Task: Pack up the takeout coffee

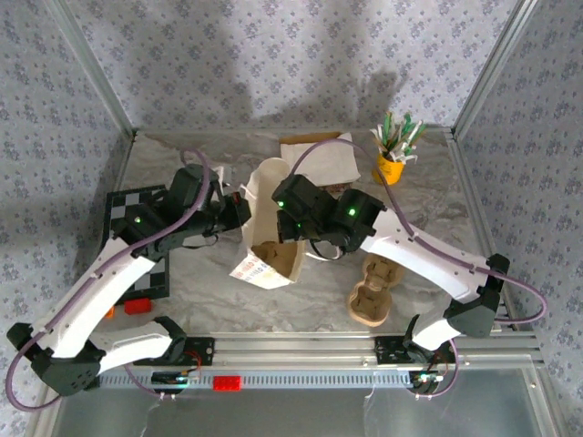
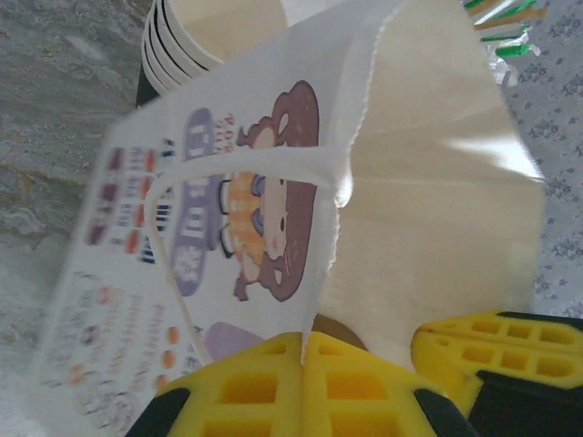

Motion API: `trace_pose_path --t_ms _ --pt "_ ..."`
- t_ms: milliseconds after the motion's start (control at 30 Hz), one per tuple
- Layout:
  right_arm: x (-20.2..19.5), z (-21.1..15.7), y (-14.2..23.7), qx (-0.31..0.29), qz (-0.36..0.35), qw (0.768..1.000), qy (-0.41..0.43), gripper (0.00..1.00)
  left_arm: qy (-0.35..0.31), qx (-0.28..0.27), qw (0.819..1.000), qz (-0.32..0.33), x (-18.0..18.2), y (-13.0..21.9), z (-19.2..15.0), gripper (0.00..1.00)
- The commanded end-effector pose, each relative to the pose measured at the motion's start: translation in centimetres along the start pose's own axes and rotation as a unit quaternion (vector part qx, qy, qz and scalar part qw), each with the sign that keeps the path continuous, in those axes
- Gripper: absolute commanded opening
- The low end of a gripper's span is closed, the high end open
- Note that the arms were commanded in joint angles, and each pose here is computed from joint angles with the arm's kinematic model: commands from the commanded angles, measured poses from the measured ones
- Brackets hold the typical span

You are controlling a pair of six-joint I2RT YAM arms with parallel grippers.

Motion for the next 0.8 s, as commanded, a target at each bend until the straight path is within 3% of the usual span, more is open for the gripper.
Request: trace_pose_path --t_ms 0,267,533,600,767 --pt "1.2 -0.8 1.5 0.002 0.054 0.997 0.061 0.03 -0.063 0.043 0.996 -0.036 -1.1 1.4 -0.3 0.0" --pt "1.8 -3.7 -0.2 0.01 0.061 0.993 0.101 0.14 -0.152 0.111 0.982 0.015 -0.8 0.6 -0.5 0.0" --pt "2.7 -4.7 -0.2 -0.006 0.114 0.985 0.132 0.33 -0.273 0.149 0.948 0.062 -1.5 -0.2 -1.1 0.0" --pt "2.4 -4.4 0.4 -0.017 0.108 0.984 0.141 0.39 -0.292 0.15 0.942 0.063 -1.9 -0.4 -1.0 0.0" --pt "1.3 -4.1 1.1 -0.025 0.1 0.989 0.104 0.4 -0.307 0.133 0.937 0.096 -2.0 -0.6 0.3 0.0"
Point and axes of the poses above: each hand's point on the last joint's axis, 136 mm out from that joint toward the fingers, its own y axis back along the fingers, its own x axis along the line the jaws close on, z = x × y, the point moved 4 cm from there along y, back along the fingers
